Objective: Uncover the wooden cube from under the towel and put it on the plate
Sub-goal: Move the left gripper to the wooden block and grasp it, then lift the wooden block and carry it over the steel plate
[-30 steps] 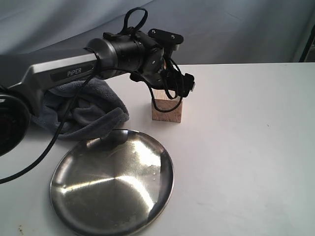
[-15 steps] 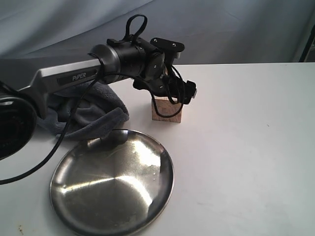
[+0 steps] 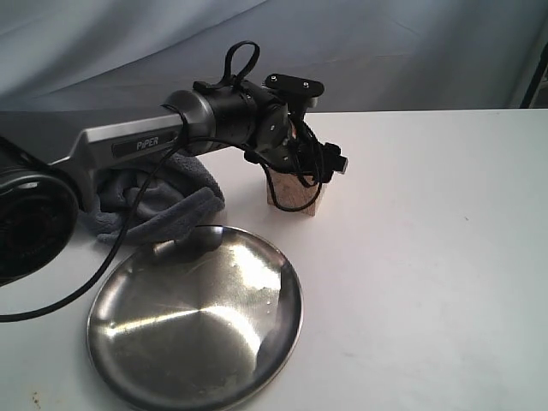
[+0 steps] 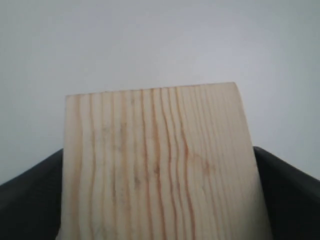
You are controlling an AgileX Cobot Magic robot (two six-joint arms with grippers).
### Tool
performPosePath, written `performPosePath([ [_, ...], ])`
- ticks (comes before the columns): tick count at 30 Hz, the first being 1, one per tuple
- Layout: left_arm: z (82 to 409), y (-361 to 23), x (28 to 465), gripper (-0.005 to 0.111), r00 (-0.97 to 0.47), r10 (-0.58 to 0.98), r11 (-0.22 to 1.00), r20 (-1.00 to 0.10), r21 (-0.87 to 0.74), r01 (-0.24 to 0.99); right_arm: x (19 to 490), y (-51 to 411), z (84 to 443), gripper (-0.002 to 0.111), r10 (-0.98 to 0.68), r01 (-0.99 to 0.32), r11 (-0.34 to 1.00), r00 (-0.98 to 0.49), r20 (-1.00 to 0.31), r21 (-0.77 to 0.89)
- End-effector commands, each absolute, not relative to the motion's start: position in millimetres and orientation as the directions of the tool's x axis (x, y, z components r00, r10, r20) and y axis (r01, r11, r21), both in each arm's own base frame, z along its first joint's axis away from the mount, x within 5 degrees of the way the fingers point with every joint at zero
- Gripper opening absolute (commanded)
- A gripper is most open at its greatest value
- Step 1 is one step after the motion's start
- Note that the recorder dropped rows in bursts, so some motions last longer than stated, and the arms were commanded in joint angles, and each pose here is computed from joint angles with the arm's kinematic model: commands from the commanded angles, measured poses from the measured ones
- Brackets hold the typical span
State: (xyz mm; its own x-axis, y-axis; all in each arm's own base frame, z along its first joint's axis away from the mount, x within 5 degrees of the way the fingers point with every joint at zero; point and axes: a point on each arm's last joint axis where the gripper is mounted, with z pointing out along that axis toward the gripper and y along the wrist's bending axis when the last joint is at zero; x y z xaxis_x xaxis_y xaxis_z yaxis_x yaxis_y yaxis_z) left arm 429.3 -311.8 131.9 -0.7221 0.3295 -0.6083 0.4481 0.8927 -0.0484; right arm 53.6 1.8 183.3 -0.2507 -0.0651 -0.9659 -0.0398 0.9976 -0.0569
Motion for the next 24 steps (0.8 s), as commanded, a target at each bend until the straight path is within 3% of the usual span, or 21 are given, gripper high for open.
performPosePath([
  [1,137,-313,432,0.009,-0.689,0.338,0.885,-0.641,-0.032,0.465,54,2,182,0.0,-0.061,-0.041,0.998,-0.25,-0.966,-0.052],
  [2,137,-312,433,0.0,-0.679,0.357,0.881,-0.641,-0.011,0.473,54,2,182,0.0,-0.061,-0.041,0.998,-0.25,-0.966,-0.052],
  [14,197,-297,420,0.0,-0.641,0.48,0.841,-0.599,0.104,0.531,54,2,182,0.0,-0.061,-0.041,0.998,-0.25,-0.966,-0.052],
  [24,251,-286,393,0.0,-0.607,0.456,0.821,-0.651,0.046,0.569,54,2,182,0.0,-0.061,-0.041,0.998,-0.25,-0.966,-0.052],
])
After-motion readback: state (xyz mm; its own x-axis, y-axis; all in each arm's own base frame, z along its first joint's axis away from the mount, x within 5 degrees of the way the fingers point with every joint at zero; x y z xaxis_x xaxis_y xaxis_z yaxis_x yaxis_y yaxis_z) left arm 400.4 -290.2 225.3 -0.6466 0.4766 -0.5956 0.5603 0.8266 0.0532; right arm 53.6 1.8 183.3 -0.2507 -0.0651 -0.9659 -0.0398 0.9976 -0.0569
